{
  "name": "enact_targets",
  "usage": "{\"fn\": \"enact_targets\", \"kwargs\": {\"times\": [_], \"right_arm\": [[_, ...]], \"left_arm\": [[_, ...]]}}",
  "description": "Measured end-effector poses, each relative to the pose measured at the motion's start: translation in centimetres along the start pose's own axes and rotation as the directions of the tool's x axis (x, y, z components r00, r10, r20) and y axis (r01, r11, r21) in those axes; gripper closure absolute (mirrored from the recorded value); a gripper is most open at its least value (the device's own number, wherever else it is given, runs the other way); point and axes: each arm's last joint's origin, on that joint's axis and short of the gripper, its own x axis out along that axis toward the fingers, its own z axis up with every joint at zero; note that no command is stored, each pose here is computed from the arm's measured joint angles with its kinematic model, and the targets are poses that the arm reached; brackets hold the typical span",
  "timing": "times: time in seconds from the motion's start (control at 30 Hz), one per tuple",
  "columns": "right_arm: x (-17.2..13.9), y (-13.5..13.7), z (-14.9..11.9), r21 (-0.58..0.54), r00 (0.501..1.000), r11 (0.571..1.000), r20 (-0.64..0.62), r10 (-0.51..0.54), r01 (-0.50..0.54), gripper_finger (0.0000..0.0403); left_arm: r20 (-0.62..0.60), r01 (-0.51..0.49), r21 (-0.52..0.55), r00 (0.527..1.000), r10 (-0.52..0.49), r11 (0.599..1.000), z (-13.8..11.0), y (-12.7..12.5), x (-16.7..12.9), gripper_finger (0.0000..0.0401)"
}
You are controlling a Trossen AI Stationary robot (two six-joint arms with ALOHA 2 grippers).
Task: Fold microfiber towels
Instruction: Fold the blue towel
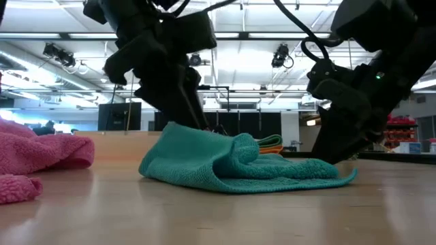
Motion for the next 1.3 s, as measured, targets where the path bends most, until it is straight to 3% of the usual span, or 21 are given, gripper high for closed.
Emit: {"fn": "enact_targets", "kwargs": {"times": [0.23, 0.47, 0.63, 0.83, 1.0, 1.17, 1.3], "right_arm": [[0.0, -0.1, 0.1, -0.028, 1.0, 0.999, 0.025, -0.017, 0.018, 0.0205], [0.0, -0.1, 0.0, -0.086, 0.999, 0.996, 0.028, -0.023, 0.025, 0.0205], [0.0, -0.1, -0.1, -0.114, 1.0, 0.993, -0.029, -0.001, -0.002, 0.0236], [-0.4, 0.0, -0.4, -0.157, 0.998, 0.987, -0.065, 0.011, -0.022, 0.0385], [-2.4, -0.6, -0.2, -0.181, 0.992, 0.983, -0.128, 0.007, -0.03, 0.0395], [-5.9, -2.4, 0.4, -0.167, 0.989, 0.985, -0.135, -0.066, 0.042, 0.0398], [-8.7, -3.6, 0.7, -0.116, 0.988, 0.992, -0.139, -0.064, 0.047, 0.0399]], "left_arm": [[-0.033, 0.046, 0.059, 0.998, -0.045, 0.997, -0.3, -0.8, -0.2, 0.0221], [-0.078, 0.092, 0.069, 0.993, -0.087, 0.993, -0.2, -1.3, -0.7, 0.0381], [-0.058, 0.1, 0.077, 0.994, -0.096, 0.992, 2.5, -1.5, -2.5, 0.0387], [0.023, 0.107, 0.161, 0.993, -0.112, 0.981, 6.6, -1.6, -5.9, 0.0389], [0.104, 0.096, 0.22, 0.987, -0.121, 0.971, 8.7, -1.7, -7.7, 0.0393], [0.175, 0.072, 0.259, 0.977, -0.12, 0.963, 9.6, -1.5, -7.9, 0.0393], [0.288, 0.044, 0.238, 0.951, -0.114, 0.97, 10.4, -1.0, -7.7, 0.0393]]}}
